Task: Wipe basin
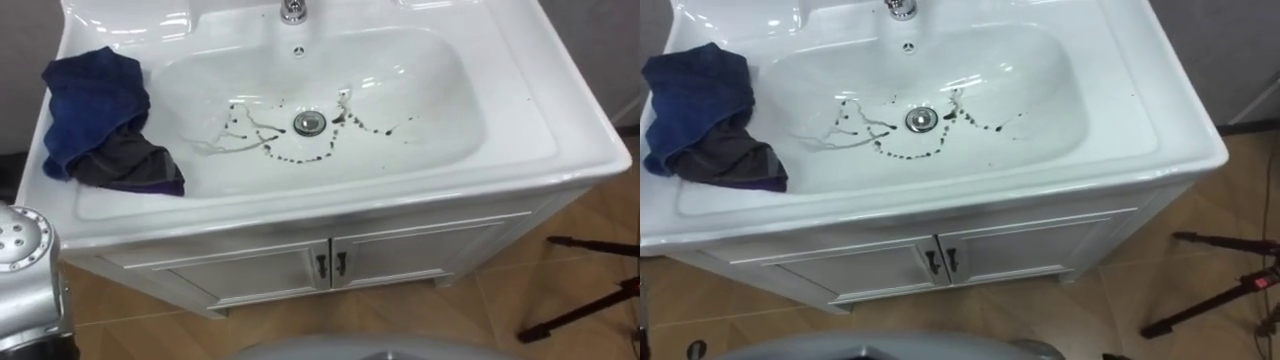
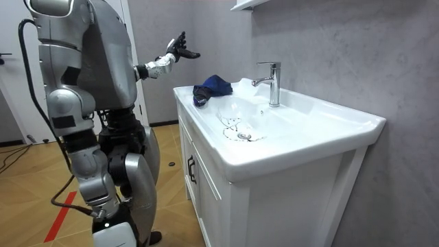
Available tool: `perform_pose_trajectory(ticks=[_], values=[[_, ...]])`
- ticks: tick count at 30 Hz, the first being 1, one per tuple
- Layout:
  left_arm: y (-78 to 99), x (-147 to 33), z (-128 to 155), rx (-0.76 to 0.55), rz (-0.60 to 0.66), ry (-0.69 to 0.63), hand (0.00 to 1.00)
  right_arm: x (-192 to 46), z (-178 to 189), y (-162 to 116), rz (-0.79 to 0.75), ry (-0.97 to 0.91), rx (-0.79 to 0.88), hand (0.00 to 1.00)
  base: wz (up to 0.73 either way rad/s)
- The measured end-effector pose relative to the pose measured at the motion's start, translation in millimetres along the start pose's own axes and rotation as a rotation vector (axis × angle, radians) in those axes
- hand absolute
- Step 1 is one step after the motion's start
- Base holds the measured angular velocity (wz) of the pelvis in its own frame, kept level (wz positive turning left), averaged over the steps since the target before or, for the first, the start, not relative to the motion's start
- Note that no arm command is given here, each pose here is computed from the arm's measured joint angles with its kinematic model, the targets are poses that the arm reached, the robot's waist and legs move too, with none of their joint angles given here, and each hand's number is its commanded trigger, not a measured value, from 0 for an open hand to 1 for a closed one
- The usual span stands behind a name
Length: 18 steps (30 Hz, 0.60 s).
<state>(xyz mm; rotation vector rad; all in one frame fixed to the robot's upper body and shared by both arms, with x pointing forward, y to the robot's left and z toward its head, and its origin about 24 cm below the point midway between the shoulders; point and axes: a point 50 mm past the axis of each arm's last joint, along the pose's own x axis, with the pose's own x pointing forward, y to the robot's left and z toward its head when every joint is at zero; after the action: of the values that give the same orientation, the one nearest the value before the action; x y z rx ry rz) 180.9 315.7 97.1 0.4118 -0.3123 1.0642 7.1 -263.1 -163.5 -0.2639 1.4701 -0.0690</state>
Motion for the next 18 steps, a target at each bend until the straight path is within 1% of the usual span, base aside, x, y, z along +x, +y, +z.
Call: perform_pose_trajectory(ticks=[4, 6, 11, 16, 18], values=[[-14.6, -8.9, -1.6, -0.009, -0.099, 0.016, 0.0, 0.6, 1.7, 1.2, 0.004, 0.007, 0.0, 0.0, -0.07], [-26.6, -17.5, -9.1, 0.004, -0.172, 0.05, 0.0, 0.6, 3.7, 0.7, 0.001, 0.003, -0.005, 0.0, -0.08], [-34.2, -28.9, -29.2, 0.082, -0.254, 0.13, 0.0, 0.7, 9.0, 0.2, -0.002, -0.017, -0.016, 0.0, -0.22], [-34.8, -32.9, -39.5, 0.138, -0.274, 0.152, 0.0, 0.7, 5.4, 1.8, 0.005, -0.003, -0.01, 0.0, -0.09], [-39.7, -35.5, -45.8, 0.181, -0.297, 0.16, 0.0, 0.9, 3.5, 3.2, 0.01, 0.01, -0.014, 0.0, -0.04]])
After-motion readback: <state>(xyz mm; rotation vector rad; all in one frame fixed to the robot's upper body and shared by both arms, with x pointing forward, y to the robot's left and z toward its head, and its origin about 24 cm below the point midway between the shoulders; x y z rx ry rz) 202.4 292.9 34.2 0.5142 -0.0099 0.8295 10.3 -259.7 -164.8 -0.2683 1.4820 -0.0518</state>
